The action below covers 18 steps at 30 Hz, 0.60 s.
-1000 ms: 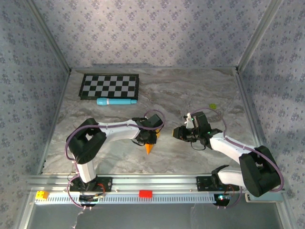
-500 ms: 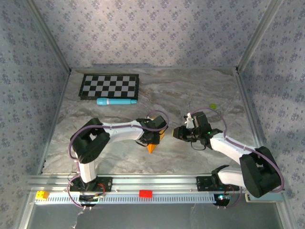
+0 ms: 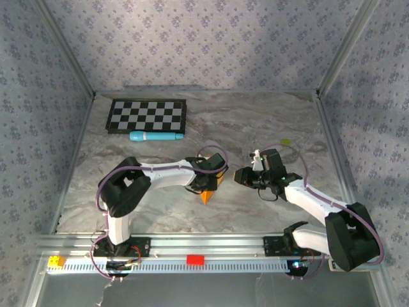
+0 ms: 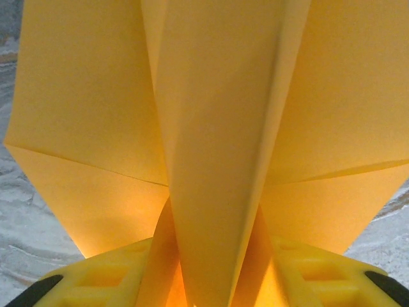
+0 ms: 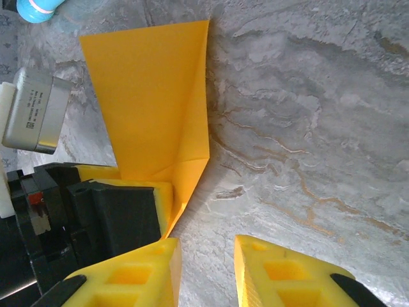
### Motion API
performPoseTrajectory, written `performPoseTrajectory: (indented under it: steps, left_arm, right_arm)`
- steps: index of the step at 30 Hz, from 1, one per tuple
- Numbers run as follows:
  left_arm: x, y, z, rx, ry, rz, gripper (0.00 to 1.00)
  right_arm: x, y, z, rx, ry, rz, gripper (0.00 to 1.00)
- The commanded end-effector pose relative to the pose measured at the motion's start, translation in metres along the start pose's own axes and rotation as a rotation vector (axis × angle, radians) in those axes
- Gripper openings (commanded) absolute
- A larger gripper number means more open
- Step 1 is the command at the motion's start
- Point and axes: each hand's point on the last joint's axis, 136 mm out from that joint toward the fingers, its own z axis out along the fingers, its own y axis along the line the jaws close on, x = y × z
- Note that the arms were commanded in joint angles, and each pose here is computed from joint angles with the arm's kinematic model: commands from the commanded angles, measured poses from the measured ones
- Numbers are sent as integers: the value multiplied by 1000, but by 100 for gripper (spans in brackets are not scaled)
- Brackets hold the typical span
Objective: Fold a paper plane with a square sheet of paper (pick it up from the middle)
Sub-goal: Move the paper plane to the center of the table.
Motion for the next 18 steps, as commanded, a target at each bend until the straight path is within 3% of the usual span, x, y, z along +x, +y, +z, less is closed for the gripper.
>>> performPoseTrajectory:
  steps: [1, 18]
  left_arm:
    - [11, 2, 12, -12, 36, -44, 41]
    - [5, -11, -5, 54, 15, -99, 41]
  right_arm:
    - [0, -4, -5, 24, -9, 12, 29]
    - [0, -7, -13, 29, -39, 26, 30]
